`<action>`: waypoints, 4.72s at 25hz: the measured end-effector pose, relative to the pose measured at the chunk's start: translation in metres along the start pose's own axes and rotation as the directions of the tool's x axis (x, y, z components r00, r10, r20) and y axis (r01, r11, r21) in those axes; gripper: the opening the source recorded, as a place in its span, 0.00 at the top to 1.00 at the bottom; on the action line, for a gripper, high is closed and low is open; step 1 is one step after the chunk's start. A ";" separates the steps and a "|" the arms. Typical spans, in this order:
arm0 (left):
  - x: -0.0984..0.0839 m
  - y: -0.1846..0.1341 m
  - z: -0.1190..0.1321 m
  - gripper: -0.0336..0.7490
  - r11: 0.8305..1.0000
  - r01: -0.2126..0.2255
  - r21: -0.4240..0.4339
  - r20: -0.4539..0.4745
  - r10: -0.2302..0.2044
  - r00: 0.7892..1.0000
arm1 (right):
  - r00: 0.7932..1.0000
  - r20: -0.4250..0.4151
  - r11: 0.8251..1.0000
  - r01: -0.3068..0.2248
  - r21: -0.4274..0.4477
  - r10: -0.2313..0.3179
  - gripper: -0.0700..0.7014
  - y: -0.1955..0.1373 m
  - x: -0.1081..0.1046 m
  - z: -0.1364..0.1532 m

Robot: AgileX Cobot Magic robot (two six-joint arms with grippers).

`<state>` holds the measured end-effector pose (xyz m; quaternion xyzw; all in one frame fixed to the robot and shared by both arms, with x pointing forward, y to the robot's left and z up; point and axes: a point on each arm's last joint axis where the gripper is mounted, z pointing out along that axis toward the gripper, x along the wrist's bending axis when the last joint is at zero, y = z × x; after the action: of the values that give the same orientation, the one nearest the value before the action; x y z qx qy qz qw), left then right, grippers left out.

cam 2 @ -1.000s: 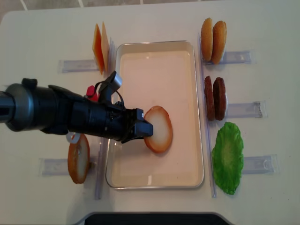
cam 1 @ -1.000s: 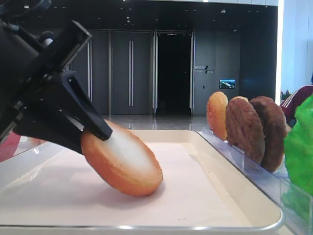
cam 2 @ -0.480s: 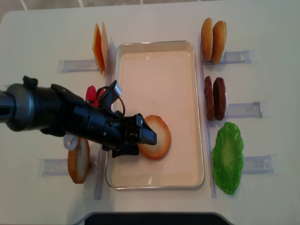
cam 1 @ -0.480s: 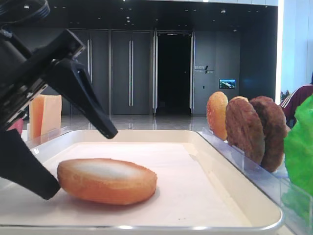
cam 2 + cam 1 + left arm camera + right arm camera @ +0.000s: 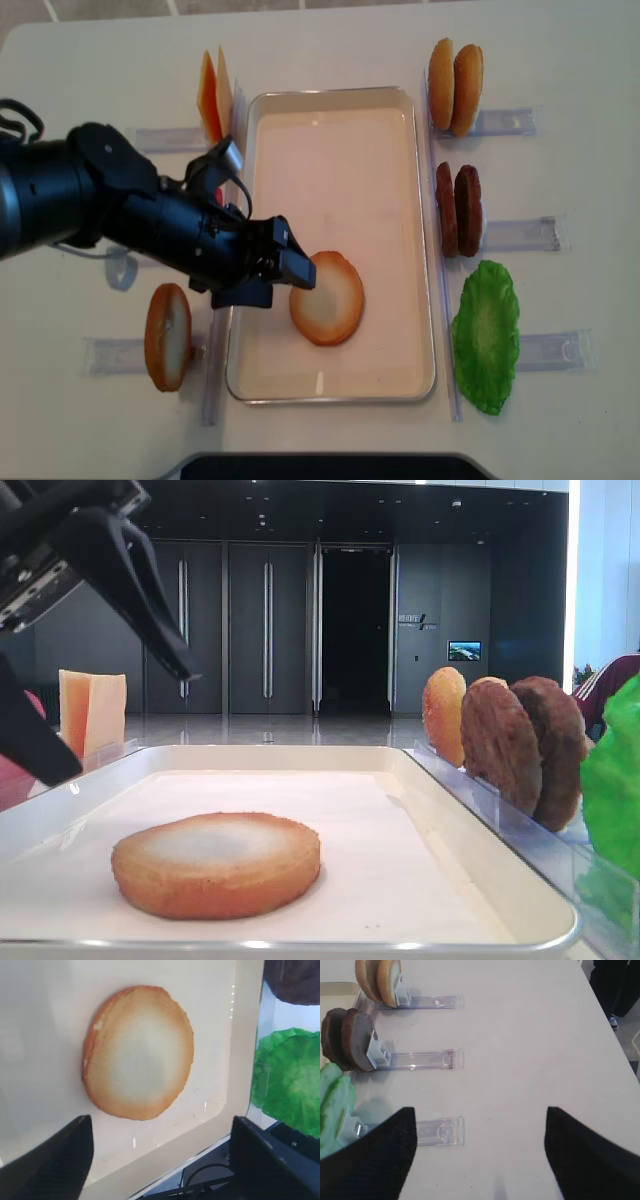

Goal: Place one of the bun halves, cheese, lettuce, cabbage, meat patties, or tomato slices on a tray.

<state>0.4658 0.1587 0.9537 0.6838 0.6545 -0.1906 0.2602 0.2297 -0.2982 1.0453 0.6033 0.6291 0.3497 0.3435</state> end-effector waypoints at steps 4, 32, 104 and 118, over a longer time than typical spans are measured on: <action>-0.017 0.012 -0.021 0.13 0.998 -0.064 -0.009 -0.026 0.064 0.998 | 1.000 0.000 1.000 0.000 0.000 0.000 0.22 0.000 0.000 0.000; 0.057 0.047 -0.168 0.13 1.000 -0.031 -0.003 -0.712 0.020 0.702 | 1.000 0.000 1.000 0.000 0.000 0.000 0.22 0.000 0.000 0.000; 0.049 -0.225 -0.178 0.70 0.590 -0.420 -0.689 -0.623 -0.186 0.760 | 1.000 -0.001 1.000 0.000 0.000 0.000 0.22 0.000 0.000 0.000; 0.049 -0.225 -0.178 0.86 0.590 -0.420 -0.689 -0.623 -0.186 0.760 | 1.000 -0.001 1.000 0.000 0.000 0.000 0.22 0.000 0.000 0.000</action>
<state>0.2316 0.3074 1.0408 0.5588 0.6647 0.3856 0.3119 0.2297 -0.2981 1.0453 0.6033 0.6291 0.3500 0.3432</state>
